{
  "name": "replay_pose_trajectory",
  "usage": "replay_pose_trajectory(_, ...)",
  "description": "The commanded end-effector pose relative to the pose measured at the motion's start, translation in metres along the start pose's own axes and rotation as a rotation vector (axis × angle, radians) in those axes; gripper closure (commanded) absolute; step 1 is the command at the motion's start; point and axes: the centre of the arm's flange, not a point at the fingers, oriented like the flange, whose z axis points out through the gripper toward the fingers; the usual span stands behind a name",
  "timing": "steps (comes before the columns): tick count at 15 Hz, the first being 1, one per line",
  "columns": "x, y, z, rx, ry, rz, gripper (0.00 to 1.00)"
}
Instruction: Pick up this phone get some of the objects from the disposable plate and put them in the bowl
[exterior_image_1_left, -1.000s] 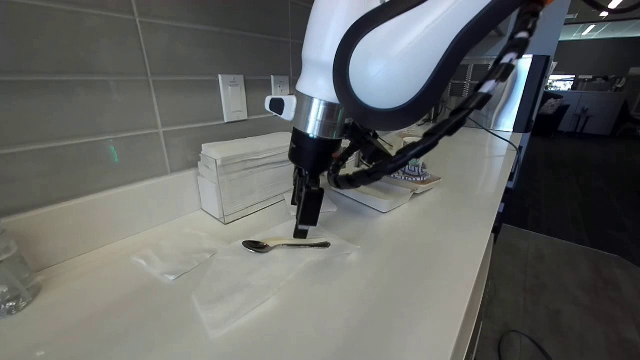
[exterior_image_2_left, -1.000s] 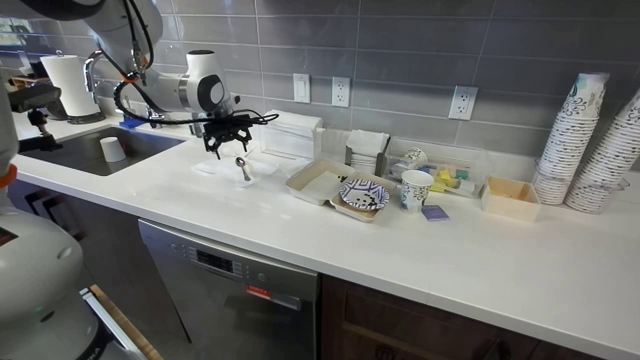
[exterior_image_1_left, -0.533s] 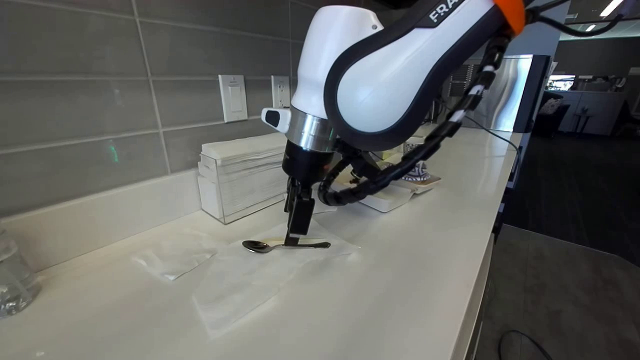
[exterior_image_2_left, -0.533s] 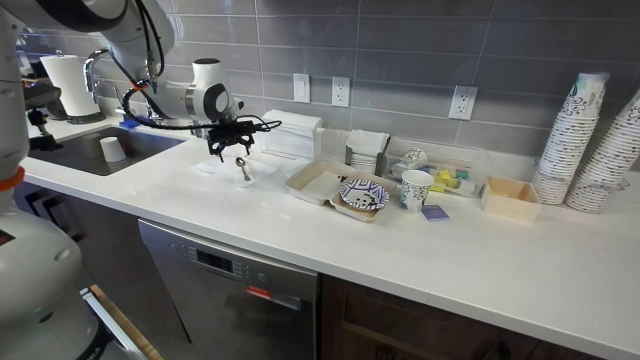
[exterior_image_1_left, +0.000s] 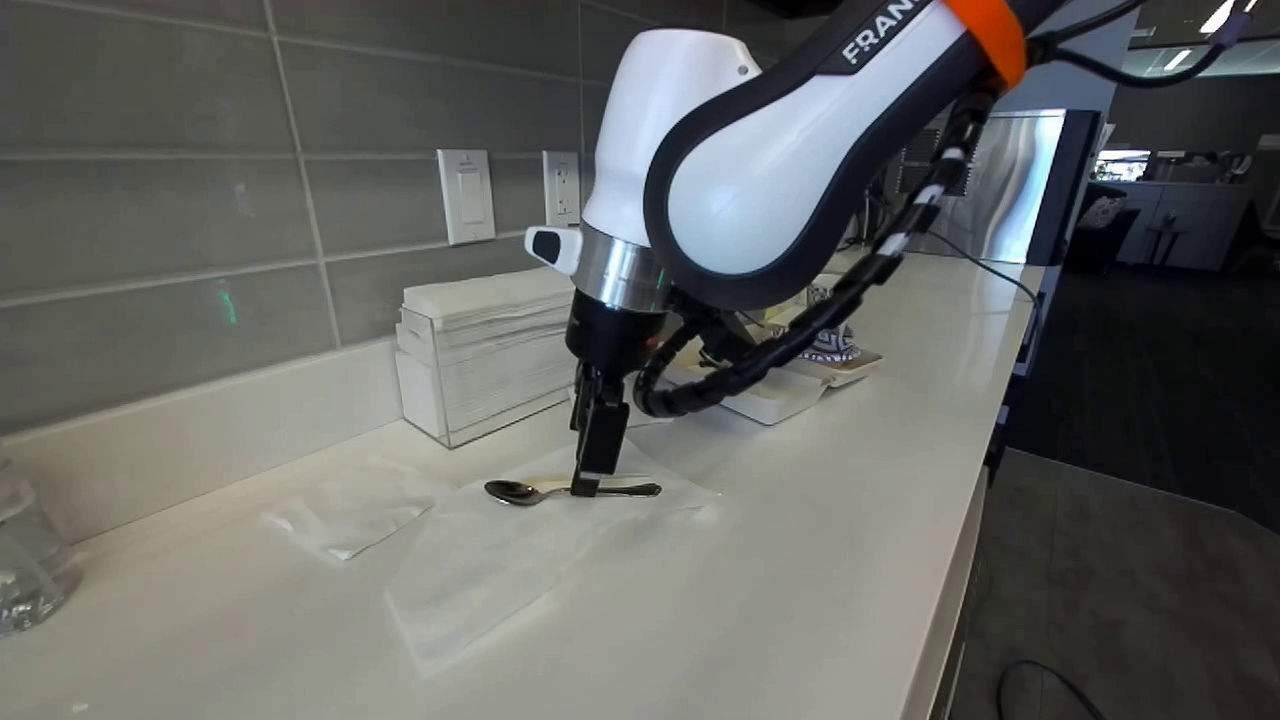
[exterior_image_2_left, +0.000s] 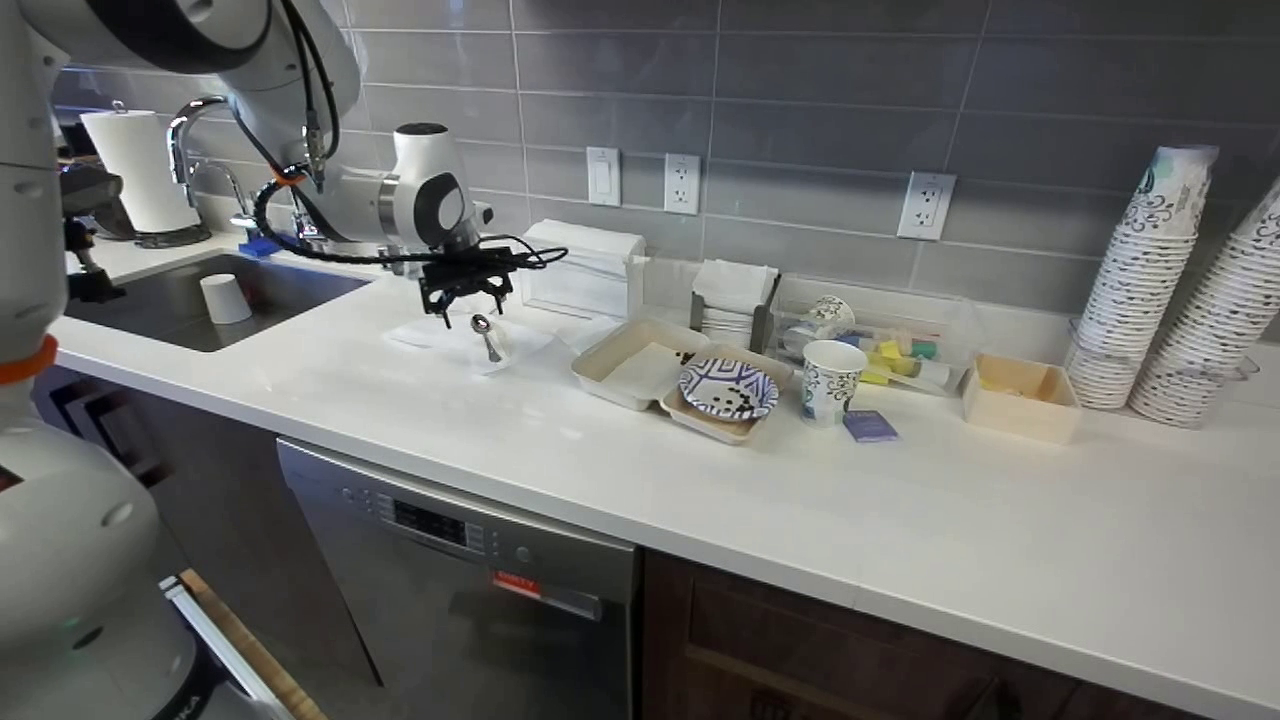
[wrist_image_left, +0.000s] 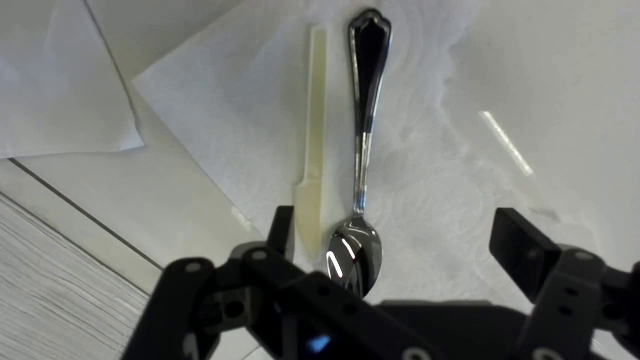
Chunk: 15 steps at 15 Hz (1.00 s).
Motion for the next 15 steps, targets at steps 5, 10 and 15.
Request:
replay_pose_trajectory(5, 0.006, 0.014, 0.035, 0.058, 0.027, -0.077, 0.39)
replay_pose_trajectory(10, -0.005, 0.016, 0.030, 0.089, 0.097, -0.083, 0.34)
replay_pose_trajectory(15, -0.023, 0.026, 0.015, 0.142, 0.208, -0.054, 0.39)
